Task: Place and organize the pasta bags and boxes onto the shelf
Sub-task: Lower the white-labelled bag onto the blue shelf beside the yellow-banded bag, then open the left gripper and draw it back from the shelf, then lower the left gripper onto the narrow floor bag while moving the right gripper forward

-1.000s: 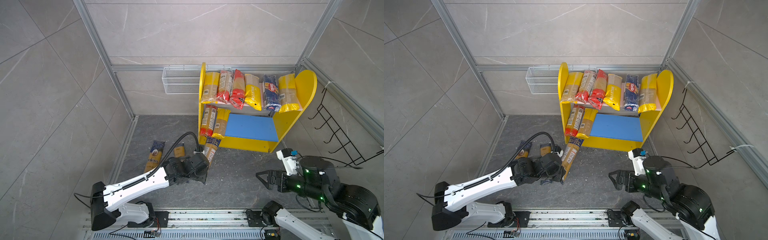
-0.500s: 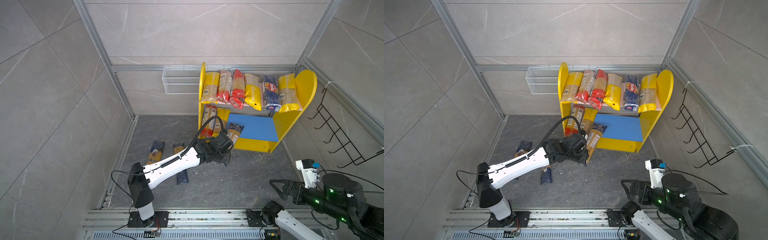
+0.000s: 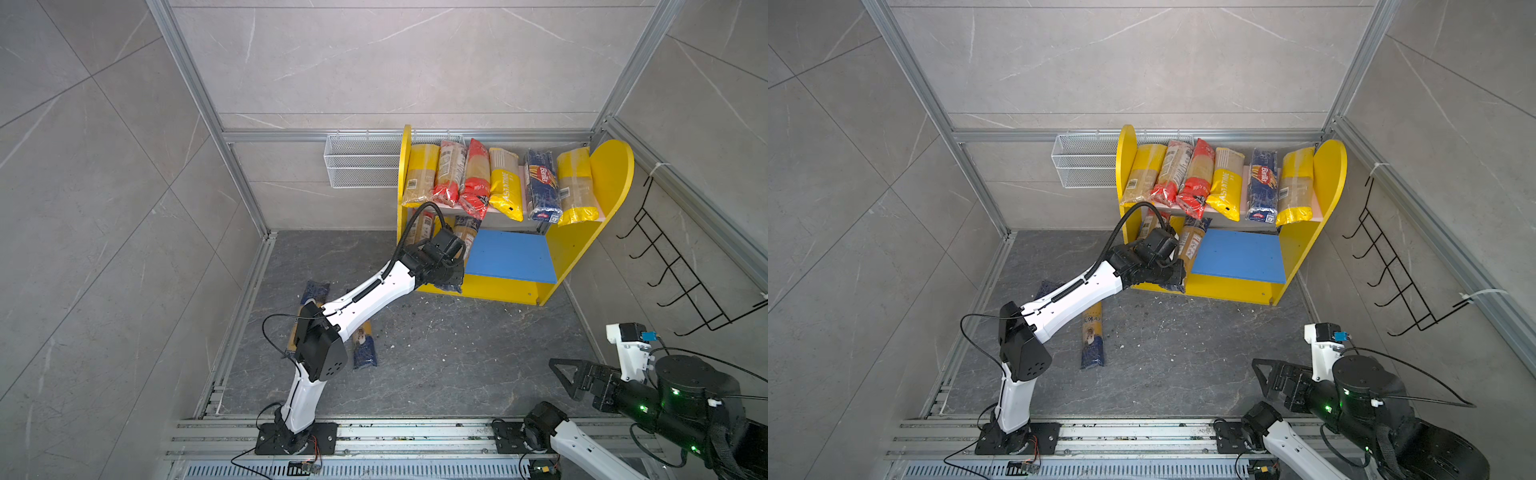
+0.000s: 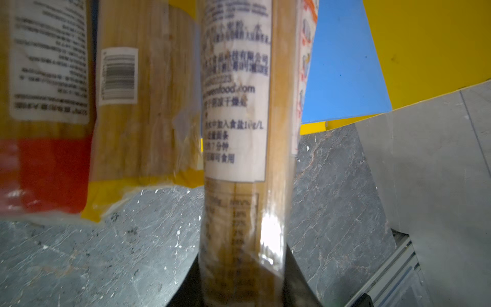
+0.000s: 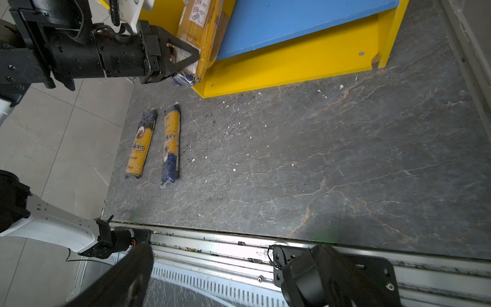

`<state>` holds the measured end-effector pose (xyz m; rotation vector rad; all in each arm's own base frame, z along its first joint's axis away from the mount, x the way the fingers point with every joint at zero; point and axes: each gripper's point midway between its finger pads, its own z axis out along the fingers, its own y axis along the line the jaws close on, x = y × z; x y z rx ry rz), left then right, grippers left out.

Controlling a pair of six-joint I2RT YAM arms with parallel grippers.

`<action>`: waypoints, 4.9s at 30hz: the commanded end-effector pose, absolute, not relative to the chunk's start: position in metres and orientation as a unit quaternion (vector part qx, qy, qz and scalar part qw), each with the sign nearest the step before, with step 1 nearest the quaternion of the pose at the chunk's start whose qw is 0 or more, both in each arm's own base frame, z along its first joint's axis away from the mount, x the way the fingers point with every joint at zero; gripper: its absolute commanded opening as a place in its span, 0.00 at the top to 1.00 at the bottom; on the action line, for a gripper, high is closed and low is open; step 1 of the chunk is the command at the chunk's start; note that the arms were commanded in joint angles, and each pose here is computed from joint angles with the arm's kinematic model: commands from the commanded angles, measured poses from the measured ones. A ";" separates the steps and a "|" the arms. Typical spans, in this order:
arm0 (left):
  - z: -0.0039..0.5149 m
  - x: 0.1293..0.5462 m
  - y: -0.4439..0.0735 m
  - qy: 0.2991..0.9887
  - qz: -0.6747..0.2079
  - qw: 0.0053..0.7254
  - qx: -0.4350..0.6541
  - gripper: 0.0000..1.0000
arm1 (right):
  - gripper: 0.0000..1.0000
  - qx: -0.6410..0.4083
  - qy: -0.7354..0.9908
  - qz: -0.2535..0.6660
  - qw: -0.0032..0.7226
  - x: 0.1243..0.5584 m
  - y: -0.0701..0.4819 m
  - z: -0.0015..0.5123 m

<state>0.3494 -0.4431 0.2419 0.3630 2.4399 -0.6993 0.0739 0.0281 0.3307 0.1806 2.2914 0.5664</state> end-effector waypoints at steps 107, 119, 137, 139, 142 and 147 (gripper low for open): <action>0.209 0.217 -0.175 0.903 -0.236 0.354 -0.058 0.25 | 0.00 -0.039 0.930 0.285 0.228 0.197 0.217 0.251; 0.192 0.172 -0.097 0.898 -0.201 0.364 -0.140 0.05 | 0.00 -0.116 0.925 0.308 0.188 0.225 0.304 0.242; 0.126 0.198 -0.128 0.909 -0.186 0.330 -0.172 0.00 | 0.00 -0.140 0.931 0.268 0.203 0.238 0.302 0.243; 0.119 0.204 -0.133 0.909 -0.182 0.334 -0.171 0.00 | 0.00 -0.141 0.934 0.259 0.203 0.236 0.295 0.244; 0.110 0.211 -0.140 0.911 -0.174 0.335 -0.165 0.00 | 0.00 -0.138 0.937 0.247 0.204 0.233 0.282 0.244; 0.095 0.217 -0.147 0.915 -0.124 0.353 -0.153 0.00 | 0.00 -0.122 0.942 0.236 0.205 0.225 0.256 0.246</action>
